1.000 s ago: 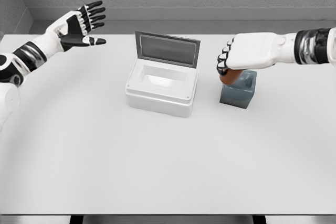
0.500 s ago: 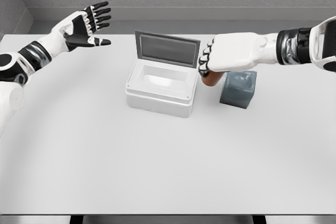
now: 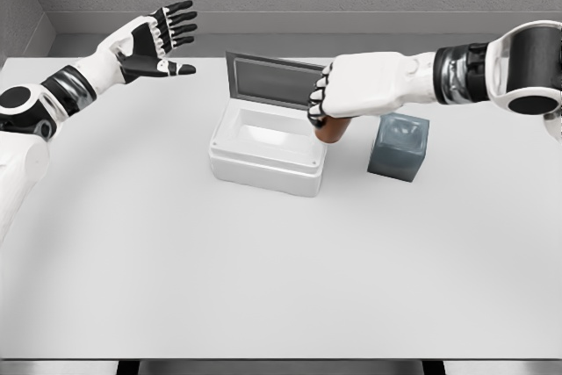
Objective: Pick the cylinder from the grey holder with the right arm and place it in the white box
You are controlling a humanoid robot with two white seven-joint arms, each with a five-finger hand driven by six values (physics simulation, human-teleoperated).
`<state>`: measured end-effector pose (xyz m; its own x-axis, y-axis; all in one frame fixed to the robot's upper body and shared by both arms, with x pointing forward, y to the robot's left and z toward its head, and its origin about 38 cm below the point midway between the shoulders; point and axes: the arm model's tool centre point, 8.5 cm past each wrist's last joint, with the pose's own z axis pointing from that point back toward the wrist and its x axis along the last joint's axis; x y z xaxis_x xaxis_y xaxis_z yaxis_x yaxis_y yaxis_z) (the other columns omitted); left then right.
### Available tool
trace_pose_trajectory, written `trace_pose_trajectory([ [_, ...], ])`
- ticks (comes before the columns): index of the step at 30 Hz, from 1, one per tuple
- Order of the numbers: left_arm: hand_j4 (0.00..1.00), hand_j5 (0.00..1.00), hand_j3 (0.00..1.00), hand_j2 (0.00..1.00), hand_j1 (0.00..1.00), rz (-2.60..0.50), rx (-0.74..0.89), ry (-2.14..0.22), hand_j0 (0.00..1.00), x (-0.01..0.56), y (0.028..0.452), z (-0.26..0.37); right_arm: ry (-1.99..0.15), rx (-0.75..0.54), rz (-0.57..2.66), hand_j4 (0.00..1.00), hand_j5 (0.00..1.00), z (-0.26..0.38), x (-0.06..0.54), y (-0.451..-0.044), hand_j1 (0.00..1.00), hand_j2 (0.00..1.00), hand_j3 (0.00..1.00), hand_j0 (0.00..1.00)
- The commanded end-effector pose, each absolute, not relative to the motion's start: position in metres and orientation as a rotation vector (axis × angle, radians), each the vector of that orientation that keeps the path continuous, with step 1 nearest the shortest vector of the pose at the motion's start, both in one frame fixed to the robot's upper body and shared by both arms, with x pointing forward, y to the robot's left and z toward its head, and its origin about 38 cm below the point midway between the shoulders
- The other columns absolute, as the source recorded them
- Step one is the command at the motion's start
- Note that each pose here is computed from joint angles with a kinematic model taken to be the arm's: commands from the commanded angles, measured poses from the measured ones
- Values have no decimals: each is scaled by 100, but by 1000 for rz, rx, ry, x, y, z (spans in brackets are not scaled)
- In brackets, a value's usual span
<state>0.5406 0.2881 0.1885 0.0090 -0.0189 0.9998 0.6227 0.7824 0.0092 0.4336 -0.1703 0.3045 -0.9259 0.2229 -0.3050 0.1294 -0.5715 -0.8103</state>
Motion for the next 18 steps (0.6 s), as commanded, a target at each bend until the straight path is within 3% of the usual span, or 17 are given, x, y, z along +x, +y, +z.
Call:
trace_pose_trajectory([
  [1,100,100,100,100,100,-535,-517,-1497,100,541,288,191,-1441,-579,2665,48,48,304,436,-165,48,48,48,48],
  [18,100,100,100,100,100,-540,-520,-1494,100,540,286,190,-1445,-558,2647,49,49,295,452,-146,49,49,49,49],
])
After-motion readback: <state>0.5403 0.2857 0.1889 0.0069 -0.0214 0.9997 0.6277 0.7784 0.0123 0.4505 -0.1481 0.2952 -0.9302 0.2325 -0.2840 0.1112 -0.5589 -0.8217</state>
